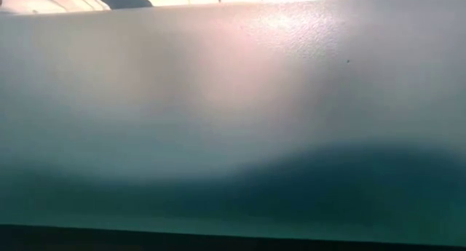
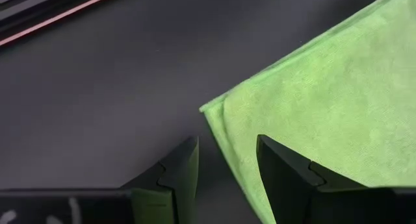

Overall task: Fold microfiber towels
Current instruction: Fold the green microfiber cloth into the bin

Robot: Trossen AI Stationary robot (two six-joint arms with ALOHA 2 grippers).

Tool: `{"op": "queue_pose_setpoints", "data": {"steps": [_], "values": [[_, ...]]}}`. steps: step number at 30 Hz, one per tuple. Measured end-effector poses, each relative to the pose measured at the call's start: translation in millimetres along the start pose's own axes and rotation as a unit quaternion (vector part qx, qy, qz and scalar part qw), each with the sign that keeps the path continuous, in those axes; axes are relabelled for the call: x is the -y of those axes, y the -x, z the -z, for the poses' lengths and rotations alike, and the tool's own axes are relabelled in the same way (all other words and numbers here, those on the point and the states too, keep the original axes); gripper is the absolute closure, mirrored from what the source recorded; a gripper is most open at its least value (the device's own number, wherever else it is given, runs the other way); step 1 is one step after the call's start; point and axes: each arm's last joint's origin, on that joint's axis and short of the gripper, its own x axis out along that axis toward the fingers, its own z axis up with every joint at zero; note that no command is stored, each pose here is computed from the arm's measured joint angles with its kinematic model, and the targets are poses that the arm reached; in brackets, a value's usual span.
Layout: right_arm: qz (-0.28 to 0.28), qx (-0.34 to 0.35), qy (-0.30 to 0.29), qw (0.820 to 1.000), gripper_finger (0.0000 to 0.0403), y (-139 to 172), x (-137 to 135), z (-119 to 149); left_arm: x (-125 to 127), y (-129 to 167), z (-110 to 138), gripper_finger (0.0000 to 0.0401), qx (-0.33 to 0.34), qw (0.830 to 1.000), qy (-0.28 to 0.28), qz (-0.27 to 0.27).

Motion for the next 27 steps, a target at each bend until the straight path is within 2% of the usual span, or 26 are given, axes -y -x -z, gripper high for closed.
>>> {"op": "queue_pose_setpoints", "data": {"steps": [10,18,27], "values": [[0.034,0.070,-0.004,0.997,0.0403,35,0,-5,11,-3,-4,0.0245,0.043,0.999,-0.004,0.021],[0.038,0.050,-0.027,0.998,0.0403,21,14,-3,15,-47,8,0.0245,-0.005,1.000,-0.009,0.024],[0.044,0.050,-0.033,0.997,0.0403,17,23,-2,11,-58,8,0.0245,-0.012,1.000,-0.005,0.016]]}}
